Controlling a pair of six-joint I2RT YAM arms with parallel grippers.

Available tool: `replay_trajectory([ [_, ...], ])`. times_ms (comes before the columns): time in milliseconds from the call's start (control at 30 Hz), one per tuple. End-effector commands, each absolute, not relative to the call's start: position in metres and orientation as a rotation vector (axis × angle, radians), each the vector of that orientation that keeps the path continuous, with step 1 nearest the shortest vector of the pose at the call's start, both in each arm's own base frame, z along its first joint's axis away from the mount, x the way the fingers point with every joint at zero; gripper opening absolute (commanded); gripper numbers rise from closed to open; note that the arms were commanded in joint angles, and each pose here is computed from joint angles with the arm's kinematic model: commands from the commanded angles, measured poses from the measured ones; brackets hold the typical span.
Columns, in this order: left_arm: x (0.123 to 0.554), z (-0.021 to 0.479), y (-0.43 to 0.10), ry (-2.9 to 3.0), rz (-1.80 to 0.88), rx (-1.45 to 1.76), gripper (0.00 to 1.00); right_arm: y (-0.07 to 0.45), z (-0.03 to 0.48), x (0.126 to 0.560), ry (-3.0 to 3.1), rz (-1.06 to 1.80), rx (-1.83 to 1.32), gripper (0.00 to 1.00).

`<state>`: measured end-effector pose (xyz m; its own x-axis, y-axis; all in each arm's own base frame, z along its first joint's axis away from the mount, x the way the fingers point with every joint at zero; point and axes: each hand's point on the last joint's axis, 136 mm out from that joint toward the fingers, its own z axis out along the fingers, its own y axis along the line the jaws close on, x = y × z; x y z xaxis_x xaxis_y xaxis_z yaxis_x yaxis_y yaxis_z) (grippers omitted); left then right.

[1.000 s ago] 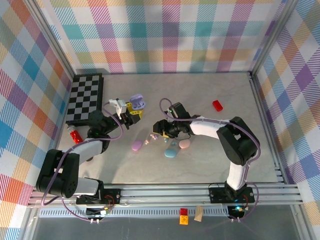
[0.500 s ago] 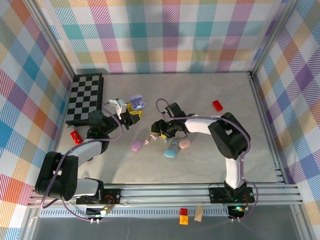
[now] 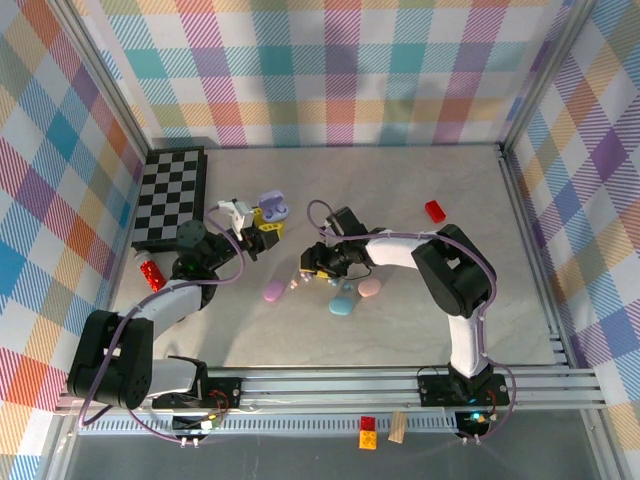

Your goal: Insert the wireless bluetooth earbuds into the charging case

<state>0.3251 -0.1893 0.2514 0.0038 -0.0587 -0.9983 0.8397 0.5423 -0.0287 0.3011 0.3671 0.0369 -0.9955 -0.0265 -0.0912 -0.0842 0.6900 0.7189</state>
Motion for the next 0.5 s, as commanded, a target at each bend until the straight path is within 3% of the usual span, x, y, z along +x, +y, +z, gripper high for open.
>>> replay_trajectory([
  [0,0.322,0.254,-0.185,1.378,-0.784,0.752,0.36,0.371,0.038,0.295,2.827,1.230,-0.131,0.42],
  [133,0.321,0.253,-0.185,1.379,-0.781,0.756,0.36,0.372,0.035,0.293,2.835,1.241,-0.128,0.35],
  [467,0.321,0.254,-0.185,1.375,-0.769,0.761,0.36,0.366,0.025,0.285,2.895,1.114,-0.188,0.37],
])
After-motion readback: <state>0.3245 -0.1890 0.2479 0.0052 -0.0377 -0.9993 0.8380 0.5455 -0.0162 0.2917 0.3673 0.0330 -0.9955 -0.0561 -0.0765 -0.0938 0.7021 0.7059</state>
